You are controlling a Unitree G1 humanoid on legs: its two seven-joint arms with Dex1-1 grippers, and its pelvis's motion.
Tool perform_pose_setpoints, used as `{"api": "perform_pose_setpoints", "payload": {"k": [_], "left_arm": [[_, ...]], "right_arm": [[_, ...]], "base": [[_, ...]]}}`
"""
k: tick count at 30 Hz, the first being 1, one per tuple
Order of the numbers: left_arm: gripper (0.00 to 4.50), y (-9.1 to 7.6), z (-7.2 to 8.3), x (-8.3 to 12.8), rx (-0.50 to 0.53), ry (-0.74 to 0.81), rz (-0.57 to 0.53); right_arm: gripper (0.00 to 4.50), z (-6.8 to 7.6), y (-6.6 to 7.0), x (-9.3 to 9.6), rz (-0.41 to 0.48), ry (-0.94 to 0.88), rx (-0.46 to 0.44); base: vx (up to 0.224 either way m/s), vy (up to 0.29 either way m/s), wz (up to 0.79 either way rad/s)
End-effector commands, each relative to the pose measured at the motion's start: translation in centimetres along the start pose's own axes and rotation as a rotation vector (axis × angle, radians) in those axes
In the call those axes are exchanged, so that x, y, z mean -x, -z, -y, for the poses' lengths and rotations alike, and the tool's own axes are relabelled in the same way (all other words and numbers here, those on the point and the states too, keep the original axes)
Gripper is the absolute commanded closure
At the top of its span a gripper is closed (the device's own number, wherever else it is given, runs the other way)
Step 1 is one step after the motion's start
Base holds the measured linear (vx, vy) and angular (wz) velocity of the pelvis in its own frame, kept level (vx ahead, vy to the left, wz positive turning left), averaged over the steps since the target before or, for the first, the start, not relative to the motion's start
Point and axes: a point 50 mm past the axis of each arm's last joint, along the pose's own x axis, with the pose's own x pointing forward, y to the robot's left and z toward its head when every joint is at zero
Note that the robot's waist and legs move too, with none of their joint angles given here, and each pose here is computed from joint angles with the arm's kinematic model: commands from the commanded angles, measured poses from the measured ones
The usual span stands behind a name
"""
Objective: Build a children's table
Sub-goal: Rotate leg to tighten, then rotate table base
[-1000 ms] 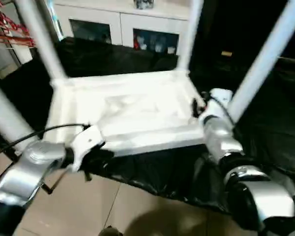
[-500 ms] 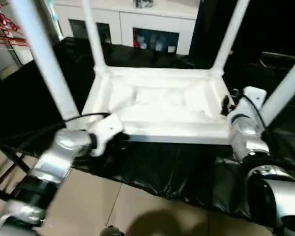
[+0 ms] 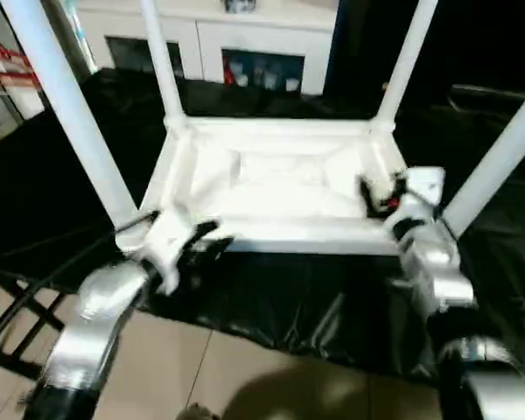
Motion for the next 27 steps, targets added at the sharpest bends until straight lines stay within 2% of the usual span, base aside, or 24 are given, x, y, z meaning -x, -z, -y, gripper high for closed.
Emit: {"api": "perform_pose_setpoints", "payload": {"k": [1,3,6,8,9,14,15,17,21,27], "left_arm": [[2.12,-0.9,-0.6,0.6,-0.027,-0.073,0.054],[2.04,-0.7,-0.8,1.5,-0.026,-0.149,0.067],[1.68,-0.6,-0.9,3.1,-0.026,-0.297,0.082],[1.58,-0.5,-0.8,3.6,-0.036,-0.337,0.077],[1.45,-0.2,-0.6,4.6,-0.033,-0.439,0.079],[1.11,0.1,-0.4,5.7,-0.019,-0.560,0.075],[0.98,0.3,-0.3,6.0,-0.009,-0.599,0.065],[0.88,0.6,-0.5,6.2,0.008,-0.630,0.053],[0.50,0.6,-1.4,6.1,0.008,-0.686,0.038],[0.17,0.3,-4.4,4.5,0.062,-0.723,0.058]], "right_arm": [[0.50,-0.7,-0.6,0.1,0.024,-0.057,-0.008],[0.50,-1.4,-0.4,0.8,0.022,-0.107,-0.005],[0.06,-2.3,-0.1,2.8,0.008,-0.196,0.005],[0.03,-2.5,0.0,3.5,-0.003,-0.219,0.004],[0.01,-2.9,0.1,5.1,-0.029,-0.273,-0.002],[0.00,-3.3,0.2,7.1,-0.071,-0.333,-0.011],[0.00,-3.4,0.3,8.1,-0.101,-0.359,-0.010],[0.00,-3.5,0.5,8.8,-0.129,-0.378,-0.012],[0.00,-3.3,0.9,9.8,-0.211,-0.355,-0.015],[0.00,-2.5,1.8,10.3,-0.317,-0.252,-0.023]], "base": [[0.000,0.000,0.00],[0.000,0.000,0.00],[0.000,0.000,0.00],[0.000,0.000,0.00],[0.000,0.000,0.00],[0.000,0.000,0.00],[0.000,0.000,0.00],[0.000,0.000,0.00],[0.000,0.000,0.00],[0.000,0.000,0.00]]}}
